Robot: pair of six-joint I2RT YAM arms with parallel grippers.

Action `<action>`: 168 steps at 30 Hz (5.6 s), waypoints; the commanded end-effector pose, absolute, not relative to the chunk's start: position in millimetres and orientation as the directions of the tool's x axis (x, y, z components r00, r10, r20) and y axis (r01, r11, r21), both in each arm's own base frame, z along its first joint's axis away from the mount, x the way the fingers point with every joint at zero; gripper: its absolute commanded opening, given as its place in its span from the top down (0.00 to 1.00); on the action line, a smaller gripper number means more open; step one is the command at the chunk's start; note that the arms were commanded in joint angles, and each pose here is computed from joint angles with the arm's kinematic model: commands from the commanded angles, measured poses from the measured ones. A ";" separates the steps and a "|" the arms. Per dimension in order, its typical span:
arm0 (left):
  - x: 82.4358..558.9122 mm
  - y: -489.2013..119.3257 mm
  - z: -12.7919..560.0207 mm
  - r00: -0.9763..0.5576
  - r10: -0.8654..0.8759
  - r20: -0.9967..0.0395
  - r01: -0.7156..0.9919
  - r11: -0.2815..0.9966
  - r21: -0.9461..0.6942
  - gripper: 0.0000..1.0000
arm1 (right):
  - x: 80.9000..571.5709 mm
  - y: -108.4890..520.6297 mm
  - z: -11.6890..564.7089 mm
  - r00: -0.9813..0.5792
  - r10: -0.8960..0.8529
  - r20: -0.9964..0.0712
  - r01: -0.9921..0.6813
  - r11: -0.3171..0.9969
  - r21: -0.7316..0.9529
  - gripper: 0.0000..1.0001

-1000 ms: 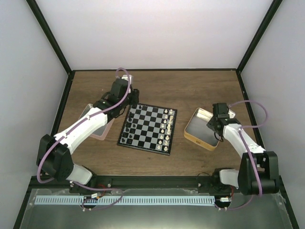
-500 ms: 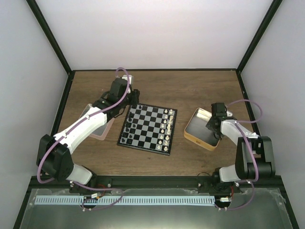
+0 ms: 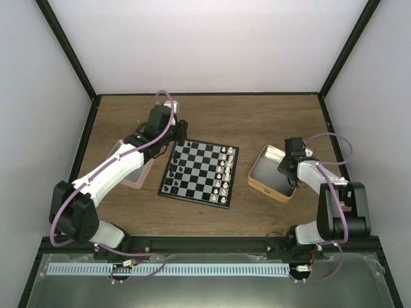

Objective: Set up the chess pieces on the board
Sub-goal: Pick up the chess piece from the storage box, then place the chess piece on the chessboard, then pick up the chess piece from the storage box.

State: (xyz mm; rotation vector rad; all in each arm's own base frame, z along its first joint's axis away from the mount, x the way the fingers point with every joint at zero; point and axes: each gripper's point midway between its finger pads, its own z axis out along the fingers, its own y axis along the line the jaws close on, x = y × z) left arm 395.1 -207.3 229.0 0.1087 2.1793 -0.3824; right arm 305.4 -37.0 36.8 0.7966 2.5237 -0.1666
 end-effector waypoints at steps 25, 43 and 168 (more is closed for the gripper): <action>373.6 -130.8 314.5 -0.255 -0.213 -0.943 0.020 0.974 -0.225 0.43 | 350.2 294.0 147.3 -0.774 0.048 -0.632 -0.213 0.919 0.331 0.99; 356.9 -90.6 330.4 -0.140 -0.248 -0.959 -0.102 0.967 -0.235 0.39 | 364.6 406.0 84.8 -0.754 -0.201 -0.625 -0.406 0.891 0.203 0.99; 358.7 -97.3 318.3 -0.203 -0.218 -0.955 -0.052 0.976 -0.211 0.34 | 289.3 -24.9 10.5 -0.760 0.559 -0.332 0.613 0.786 -0.081 0.73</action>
